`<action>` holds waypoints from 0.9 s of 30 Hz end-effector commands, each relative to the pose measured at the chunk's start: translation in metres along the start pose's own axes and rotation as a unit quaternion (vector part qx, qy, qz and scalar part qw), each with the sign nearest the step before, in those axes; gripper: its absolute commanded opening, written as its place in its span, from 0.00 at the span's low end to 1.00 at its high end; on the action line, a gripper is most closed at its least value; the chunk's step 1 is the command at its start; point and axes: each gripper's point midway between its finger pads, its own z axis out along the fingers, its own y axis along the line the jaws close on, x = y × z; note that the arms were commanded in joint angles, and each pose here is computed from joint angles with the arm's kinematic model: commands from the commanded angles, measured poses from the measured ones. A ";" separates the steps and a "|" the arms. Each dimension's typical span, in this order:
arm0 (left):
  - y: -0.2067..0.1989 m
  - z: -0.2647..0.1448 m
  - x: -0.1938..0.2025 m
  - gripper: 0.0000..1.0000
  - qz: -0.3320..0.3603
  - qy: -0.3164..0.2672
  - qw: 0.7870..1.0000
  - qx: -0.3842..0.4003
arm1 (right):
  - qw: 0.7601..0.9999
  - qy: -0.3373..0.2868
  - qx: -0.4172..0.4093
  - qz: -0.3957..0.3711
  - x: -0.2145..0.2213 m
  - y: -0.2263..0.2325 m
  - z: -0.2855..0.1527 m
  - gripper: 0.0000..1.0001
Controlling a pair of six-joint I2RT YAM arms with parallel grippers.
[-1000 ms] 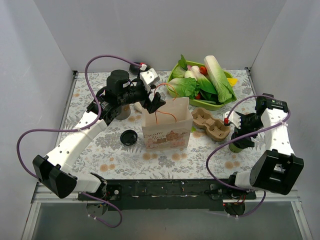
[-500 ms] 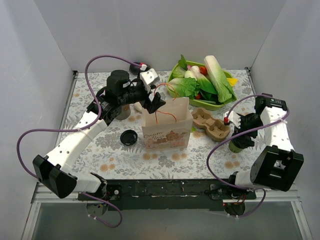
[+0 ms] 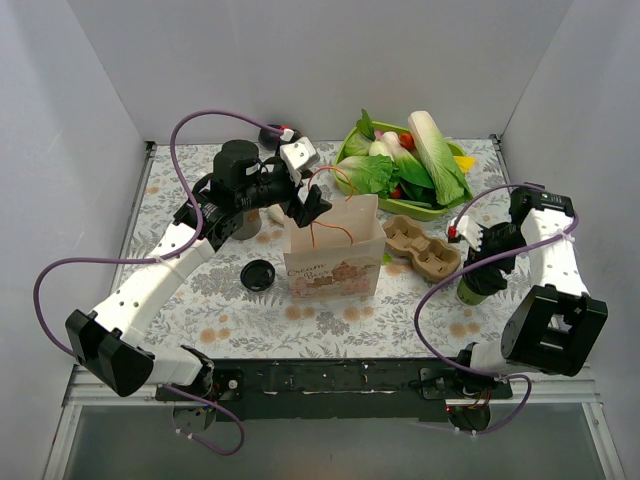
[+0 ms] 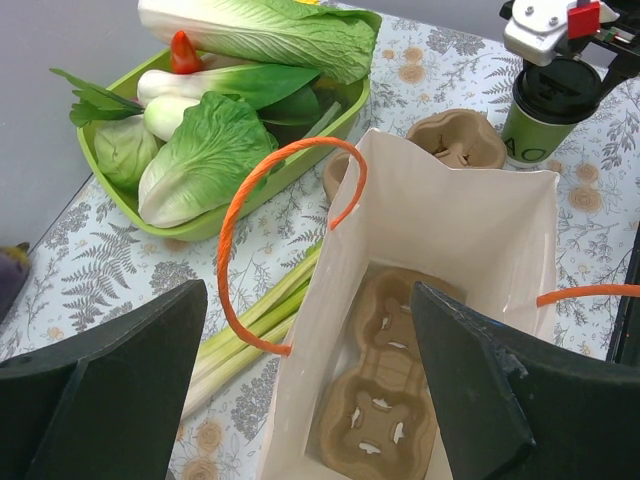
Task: Pack the takeout coffee
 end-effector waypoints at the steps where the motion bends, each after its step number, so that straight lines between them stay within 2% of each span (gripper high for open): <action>1: 0.000 0.000 -0.002 0.84 0.002 -0.007 1.000 0.002 | 0.997 0.005 -0.024 0.072 0.002 -0.001 0.005 0.61; 5: -0.001 -0.001 -0.003 0.84 0.003 -0.009 1.000 0.003 | 0.989 -0.008 -0.028 0.148 -0.005 -0.005 0.006 0.56; 9: -0.001 -0.001 -0.004 0.84 0.003 -0.010 1.000 0.002 | 0.983 -0.026 -0.027 0.182 -0.014 -0.007 0.004 0.53; 11: 0.000 -0.001 -0.003 0.84 0.003 -0.009 1.000 0.002 | 0.980 -0.029 -0.027 0.193 -0.015 -0.006 0.004 0.38; 12: -0.001 -0.001 -0.003 0.84 0.003 -0.010 1.000 0.003 | 0.978 -0.028 -0.029 0.206 -0.015 -0.005 0.005 0.36; 18: -0.001 0.000 -0.006 0.84 0.003 -0.012 1.000 0.007 | 0.974 -0.032 -0.024 0.221 -0.017 -0.002 0.003 0.34; 21: -0.001 0.001 -0.006 0.84 0.003 -0.012 1.000 0.008 | 0.969 -0.034 -0.014 0.246 -0.021 -0.005 -0.003 0.29; 22: -0.001 0.001 -0.005 0.84 0.000 -0.011 1.000 0.008 | 0.965 -0.034 -0.011 0.261 -0.021 -0.007 -0.005 0.22; 24: -0.001 0.001 -0.007 0.84 0.001 -0.013 1.000 0.008 | 0.960 -0.037 0.000 0.278 -0.024 -0.013 -0.010 0.15; 26: -0.002 0.002 -0.006 0.84 -0.001 -0.013 1.000 0.011 | 0.950 -0.040 0.004 0.309 -0.028 -0.016 -0.014 0.01; 27: -0.002 0.003 -0.007 0.84 -0.002 -0.014 1.000 0.013 | 0.947 -0.042 0.007 0.318 -0.029 -0.019 -0.015 0.01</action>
